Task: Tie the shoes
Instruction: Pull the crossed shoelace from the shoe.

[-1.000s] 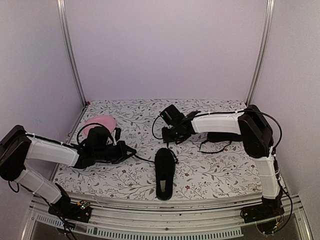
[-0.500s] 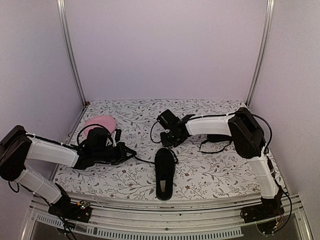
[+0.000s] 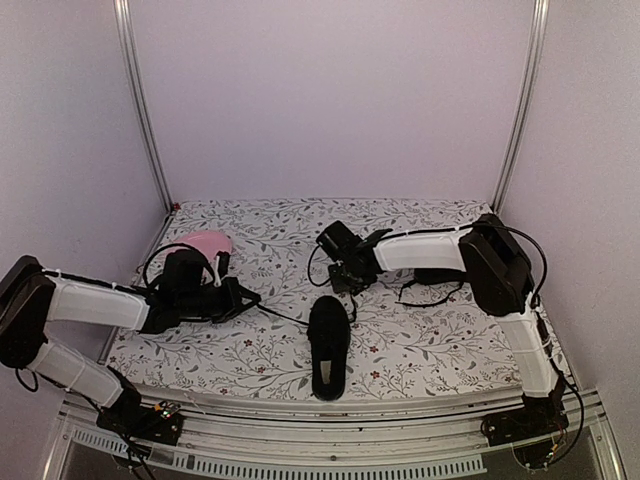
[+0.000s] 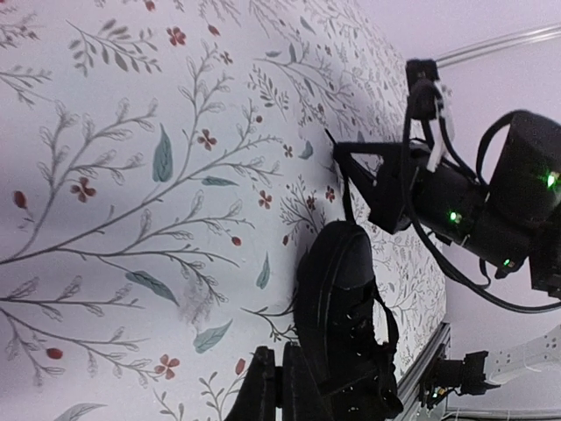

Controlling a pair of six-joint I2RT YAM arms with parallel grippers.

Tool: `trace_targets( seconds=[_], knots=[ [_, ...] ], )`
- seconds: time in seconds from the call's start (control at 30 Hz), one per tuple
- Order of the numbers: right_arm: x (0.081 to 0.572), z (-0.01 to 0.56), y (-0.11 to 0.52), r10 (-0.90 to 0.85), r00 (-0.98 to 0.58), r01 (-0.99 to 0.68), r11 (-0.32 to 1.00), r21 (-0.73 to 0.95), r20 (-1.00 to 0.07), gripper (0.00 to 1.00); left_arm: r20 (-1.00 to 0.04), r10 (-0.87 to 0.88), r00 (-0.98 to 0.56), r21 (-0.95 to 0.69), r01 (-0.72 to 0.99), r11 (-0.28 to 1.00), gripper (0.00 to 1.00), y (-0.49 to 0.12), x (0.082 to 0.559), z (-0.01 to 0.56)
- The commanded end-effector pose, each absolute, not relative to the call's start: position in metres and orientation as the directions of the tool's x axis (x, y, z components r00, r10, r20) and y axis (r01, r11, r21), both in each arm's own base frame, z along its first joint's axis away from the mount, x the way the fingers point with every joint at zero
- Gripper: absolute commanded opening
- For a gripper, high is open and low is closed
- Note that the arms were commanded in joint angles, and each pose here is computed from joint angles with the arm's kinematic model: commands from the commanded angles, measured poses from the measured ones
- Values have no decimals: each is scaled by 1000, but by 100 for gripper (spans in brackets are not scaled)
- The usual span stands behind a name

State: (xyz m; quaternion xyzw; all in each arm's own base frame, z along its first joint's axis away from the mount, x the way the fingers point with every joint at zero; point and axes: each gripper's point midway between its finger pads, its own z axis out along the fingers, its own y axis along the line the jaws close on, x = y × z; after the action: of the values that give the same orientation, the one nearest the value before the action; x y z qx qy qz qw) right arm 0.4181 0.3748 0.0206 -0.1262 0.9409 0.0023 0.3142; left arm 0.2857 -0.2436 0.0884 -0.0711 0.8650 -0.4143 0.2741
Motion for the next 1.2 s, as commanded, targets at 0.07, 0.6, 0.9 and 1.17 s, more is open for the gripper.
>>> trace_targets(
  seconds=[0.07, 0.6, 0.9, 1.17],
  knots=[
    [424, 98, 294, -108, -734, -63, 994, -91, -671, 2, -487, -393, -780, -688, 64, 723, 0, -183, 302, 97],
    [345, 94, 150, 61, -782, 176, 976, -125, -620, 2, -508, -448, -736, -633, -35, 774, 0, -115, 290, 96],
    [293, 72, 139, 149, -828, 172, 985, 8, -541, 2, -522, -498, -693, -568, -153, 809, 0, -70, 276, 94],
    [284, 125, 200, 99, -741, -113, 957, 269, -665, 2, -533, -475, -700, -631, -46, 774, 0, -83, 279, 108]
  ],
)
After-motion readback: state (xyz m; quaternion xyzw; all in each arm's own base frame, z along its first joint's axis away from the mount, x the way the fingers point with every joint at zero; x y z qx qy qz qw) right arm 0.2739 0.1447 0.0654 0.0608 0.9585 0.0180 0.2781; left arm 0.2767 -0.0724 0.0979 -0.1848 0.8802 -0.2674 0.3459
